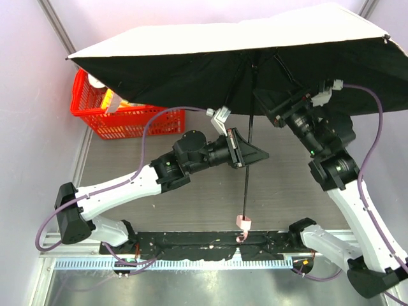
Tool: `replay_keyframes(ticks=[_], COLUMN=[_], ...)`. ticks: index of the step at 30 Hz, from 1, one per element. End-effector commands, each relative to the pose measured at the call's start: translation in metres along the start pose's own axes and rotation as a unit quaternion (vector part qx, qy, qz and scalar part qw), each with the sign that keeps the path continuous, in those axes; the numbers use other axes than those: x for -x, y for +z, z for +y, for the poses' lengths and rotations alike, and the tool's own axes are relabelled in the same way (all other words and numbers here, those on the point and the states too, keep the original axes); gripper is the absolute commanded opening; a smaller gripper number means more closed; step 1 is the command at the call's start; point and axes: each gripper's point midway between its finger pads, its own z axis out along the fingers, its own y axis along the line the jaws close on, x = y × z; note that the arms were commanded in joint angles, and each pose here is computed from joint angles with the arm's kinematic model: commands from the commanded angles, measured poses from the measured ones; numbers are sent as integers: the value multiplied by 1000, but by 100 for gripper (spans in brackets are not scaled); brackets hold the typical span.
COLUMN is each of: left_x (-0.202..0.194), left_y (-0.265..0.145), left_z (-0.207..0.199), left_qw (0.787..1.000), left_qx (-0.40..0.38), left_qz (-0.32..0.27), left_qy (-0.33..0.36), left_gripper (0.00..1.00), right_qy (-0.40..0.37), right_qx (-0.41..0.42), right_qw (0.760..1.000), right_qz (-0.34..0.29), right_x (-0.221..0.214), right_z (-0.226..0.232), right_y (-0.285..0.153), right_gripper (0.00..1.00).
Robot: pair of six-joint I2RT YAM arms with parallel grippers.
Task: Put away the umbrella
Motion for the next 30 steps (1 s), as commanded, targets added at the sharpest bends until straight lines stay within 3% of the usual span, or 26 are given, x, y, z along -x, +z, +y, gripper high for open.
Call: replay_keyframes(ticks=[1, 5, 13, 18, 26, 30], left_x=[30, 29, 24, 21, 21, 19], left_y=[-18, -21, -19, -15, -13, -9], left_z=[-54, -53, -47, -42, -39, -38], left_qw=[995, 995, 995, 996, 996, 997], left_qx=[-86, -86, -80, -76, -71, -72], left_qz=[-49, -49, -42, -38, -37, -31], left_qy=[30, 32, 29, 25, 24, 22], left_gripper=[0, 0, 0, 0, 0, 0], right_qy=[3, 19, 32, 45, 38, 36], right_qx=[3, 46, 99, 130, 196, 171], right_qw=[1000, 998, 994, 990, 980, 985], right_qz=[-28, -30, -24, -21, -14, -12], right_x=[23, 32, 51, 55, 54, 56], right_z=[7, 14, 32, 41, 64, 60], right_y=[24, 45, 68, 69, 56, 65], right_gripper=[75, 72, 58, 57, 64, 63])
